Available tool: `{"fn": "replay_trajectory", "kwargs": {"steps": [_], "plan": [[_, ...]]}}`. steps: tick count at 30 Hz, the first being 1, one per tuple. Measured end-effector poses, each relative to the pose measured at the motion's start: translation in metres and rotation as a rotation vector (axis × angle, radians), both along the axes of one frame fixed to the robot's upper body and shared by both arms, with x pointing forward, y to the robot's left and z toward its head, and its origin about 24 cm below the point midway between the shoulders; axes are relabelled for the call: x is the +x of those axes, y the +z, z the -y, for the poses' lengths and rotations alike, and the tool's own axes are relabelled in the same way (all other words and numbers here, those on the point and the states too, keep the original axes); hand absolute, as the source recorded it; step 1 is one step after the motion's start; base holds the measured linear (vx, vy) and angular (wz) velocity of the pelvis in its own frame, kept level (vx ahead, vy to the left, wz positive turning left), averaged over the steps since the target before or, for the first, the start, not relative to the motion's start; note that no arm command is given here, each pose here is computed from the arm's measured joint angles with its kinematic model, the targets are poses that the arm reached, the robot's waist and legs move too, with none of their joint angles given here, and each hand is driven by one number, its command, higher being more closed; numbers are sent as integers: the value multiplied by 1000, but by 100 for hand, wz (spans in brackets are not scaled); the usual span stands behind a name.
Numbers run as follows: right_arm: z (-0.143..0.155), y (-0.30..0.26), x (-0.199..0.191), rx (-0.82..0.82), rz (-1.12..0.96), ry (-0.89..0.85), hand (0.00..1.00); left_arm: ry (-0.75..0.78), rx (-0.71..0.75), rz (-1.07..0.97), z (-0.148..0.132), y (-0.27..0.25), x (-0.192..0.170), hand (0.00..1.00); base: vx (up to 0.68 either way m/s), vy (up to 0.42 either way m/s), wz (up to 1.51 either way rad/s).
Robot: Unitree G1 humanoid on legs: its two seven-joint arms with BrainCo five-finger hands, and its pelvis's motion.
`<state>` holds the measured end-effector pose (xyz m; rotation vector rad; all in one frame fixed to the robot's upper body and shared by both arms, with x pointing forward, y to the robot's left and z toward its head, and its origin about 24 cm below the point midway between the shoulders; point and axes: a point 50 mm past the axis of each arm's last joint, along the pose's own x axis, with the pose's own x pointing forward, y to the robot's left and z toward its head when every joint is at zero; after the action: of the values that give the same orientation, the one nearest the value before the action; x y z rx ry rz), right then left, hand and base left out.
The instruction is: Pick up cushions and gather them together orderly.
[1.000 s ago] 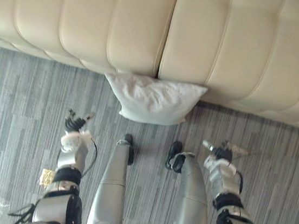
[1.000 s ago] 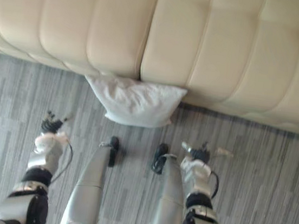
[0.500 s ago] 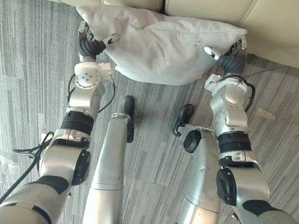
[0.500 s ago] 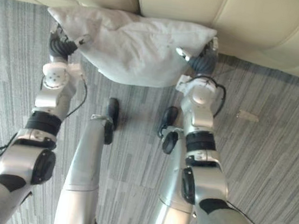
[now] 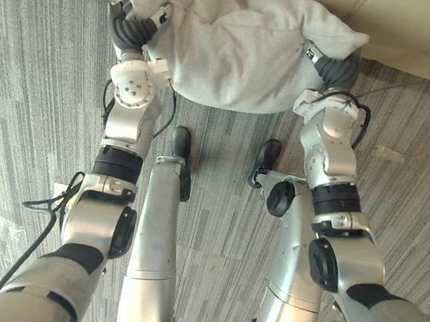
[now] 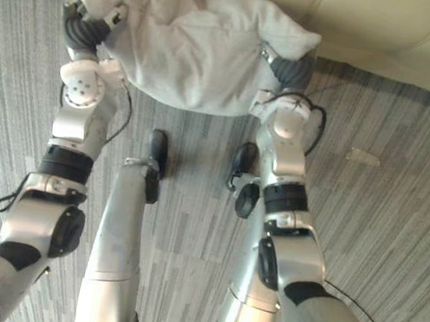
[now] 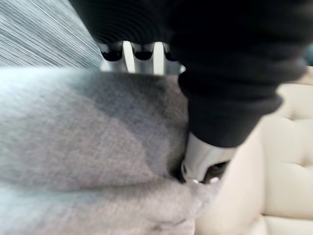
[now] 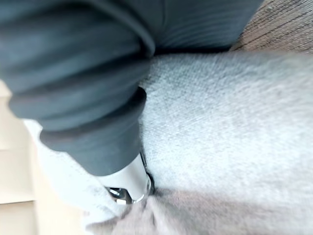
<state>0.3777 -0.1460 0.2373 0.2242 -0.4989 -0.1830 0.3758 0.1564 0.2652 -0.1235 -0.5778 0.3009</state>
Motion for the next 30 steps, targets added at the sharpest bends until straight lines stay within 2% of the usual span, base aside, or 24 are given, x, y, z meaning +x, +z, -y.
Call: {"fn": "replay_trajectory", "kwargs": {"steps": [4, 8, 14, 17, 22, 30], "plan": [[2, -37, -20, 41, -19, 8, 100, -62, -23, -4, 16, -35, -18, 100, 0, 0, 0], [-2, -61, -41, -22, -36, 15, 100, -76, -74, -54, 15, -74, -38, 100, 41, -27, -1], [1, -119, -80, -78, -176, 8, 100, -125, -146, -241, 22, -151, -82, 100, 169, -40, -4], [7, -157, -114, -95, -289, 35, 100, -157, -200, -355, 19, -189, -113, 100, 237, 0, -15], [9, -179, -148, -104, -359, 71, 100, -187, -240, -422, 14, -211, -144, 100, 188, 26, -11], [8, -194, -174, -137, -429, 99, 100, -194, -287, -516, 8, -233, -174, 100, 77, 21, -15]]}}
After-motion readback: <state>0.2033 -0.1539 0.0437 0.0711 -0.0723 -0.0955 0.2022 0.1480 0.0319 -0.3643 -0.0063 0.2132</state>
